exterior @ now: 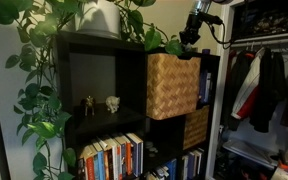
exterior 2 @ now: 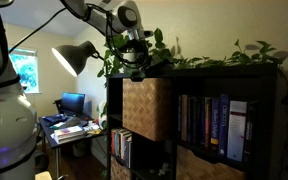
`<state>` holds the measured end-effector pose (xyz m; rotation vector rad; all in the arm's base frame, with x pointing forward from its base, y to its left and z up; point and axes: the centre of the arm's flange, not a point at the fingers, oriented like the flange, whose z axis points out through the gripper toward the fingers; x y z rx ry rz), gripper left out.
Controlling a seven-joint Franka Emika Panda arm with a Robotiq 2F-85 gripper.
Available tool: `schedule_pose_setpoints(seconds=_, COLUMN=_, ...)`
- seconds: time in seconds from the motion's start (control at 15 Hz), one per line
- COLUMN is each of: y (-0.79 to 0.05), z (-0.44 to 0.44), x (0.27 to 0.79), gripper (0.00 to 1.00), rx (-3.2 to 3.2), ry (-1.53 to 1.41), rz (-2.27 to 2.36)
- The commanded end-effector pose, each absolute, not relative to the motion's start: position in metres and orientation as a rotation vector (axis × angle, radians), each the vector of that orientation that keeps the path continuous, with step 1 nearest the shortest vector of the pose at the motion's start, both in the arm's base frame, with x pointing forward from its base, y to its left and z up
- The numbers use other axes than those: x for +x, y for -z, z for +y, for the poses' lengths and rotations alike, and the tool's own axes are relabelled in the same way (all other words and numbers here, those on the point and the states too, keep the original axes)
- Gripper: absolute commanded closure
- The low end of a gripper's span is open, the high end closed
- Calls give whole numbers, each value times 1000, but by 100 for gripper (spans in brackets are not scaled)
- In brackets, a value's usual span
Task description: Pull out the topmost basket, place the black object on the top of the book shelf into the basket
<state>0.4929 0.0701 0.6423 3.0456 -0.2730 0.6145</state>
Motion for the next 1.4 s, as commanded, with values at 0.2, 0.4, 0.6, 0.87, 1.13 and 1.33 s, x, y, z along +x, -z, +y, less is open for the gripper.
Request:
schedule_pose_setpoints(seconds=0.2, y=-624, z=73, x=483, gripper=67, rx=3104, ry=-533, rz=-295)
schedule_pose_setpoints(seconds=0.4, y=-623, z=69, x=485, gripper=57, rx=3057, ry=-603, rz=-281)
schedule_pose_setpoints(seconds=0.6, y=-622, z=63, x=493, gripper=37, rx=3030, ry=-682, rz=-236)
schedule_pose_setpoints(seconds=0.87, y=-626, z=59, x=494, gripper=12, rx=2987, ry=-740, rz=-193)
schedule_pose_setpoints(seconds=1.13, y=-618, z=55, x=494, gripper=0, rx=2959, ry=-724, rz=-59)
schedule_pose_setpoints(seconds=1.33, y=-602, z=45, x=504, gripper=0, rx=2934, ry=-741, rz=1)
